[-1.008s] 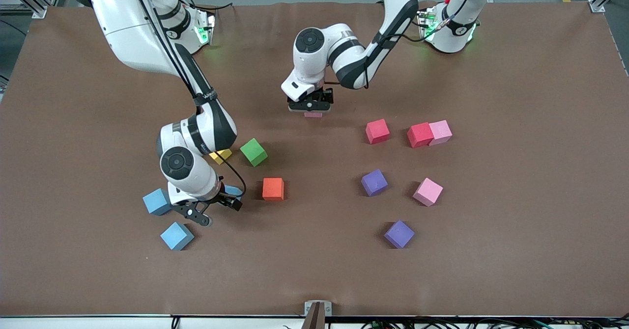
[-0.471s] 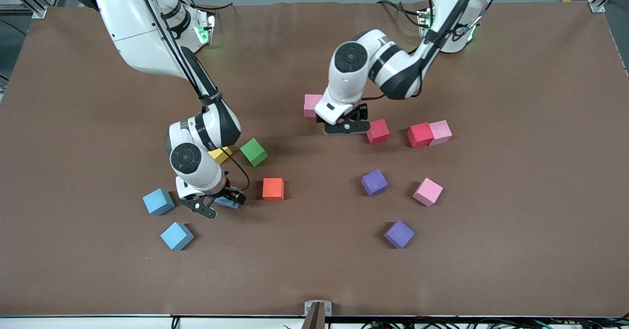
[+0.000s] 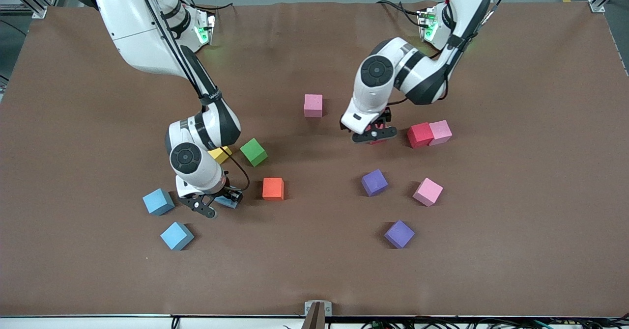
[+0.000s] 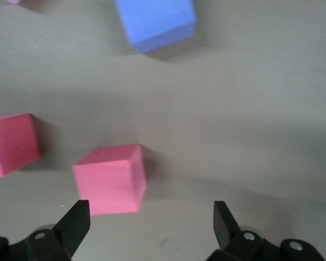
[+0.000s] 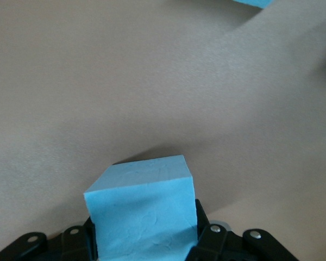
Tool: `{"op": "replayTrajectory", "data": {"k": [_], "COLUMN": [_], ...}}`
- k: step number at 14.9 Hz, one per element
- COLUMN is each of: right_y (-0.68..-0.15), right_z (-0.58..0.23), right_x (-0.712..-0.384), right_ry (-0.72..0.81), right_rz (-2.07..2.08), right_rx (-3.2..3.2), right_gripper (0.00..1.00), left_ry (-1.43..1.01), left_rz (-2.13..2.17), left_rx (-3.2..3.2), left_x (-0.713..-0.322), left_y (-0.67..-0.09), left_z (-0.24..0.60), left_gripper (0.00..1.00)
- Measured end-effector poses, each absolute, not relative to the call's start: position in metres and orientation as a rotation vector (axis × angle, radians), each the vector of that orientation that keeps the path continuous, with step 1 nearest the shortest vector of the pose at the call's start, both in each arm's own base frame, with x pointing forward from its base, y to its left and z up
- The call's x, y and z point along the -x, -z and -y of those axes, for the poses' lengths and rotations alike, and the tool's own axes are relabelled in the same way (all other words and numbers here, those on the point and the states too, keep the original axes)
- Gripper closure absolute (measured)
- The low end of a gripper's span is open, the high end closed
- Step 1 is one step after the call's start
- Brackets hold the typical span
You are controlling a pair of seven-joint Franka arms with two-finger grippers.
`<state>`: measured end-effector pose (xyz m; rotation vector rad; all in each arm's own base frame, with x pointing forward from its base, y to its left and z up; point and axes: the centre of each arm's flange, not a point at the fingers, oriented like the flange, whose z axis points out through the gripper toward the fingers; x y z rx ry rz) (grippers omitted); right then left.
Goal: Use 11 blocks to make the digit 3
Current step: 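Grasp the red cube with the left gripper while the right gripper carries the blue cube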
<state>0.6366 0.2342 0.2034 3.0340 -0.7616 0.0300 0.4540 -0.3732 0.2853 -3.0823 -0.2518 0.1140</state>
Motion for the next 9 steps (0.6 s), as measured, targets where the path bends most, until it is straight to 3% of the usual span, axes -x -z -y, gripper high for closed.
{"op": "replayTrajectory", "data": {"k": [6,9], "right_y": [-0.286,-0.325], "right_z": [-0.227,-0.217], "right_x": [-0.629,-0.602], "right_ry": [0.039,0.055], "right_rz": [1.063,1.272], "right_rx": [-2.919,-2.834], "right_gripper": [0.38,0.38], "left_ry": [-0.137,-0.117], "left_rz": [0.260,0.277], "left_rx": [3.069,3.087], "left_x": [-0.436,-0.431], "left_y": [-0.258,-0.243], "left_z": [0.356,0.346], "left_gripper": [0.00,0.00]}}
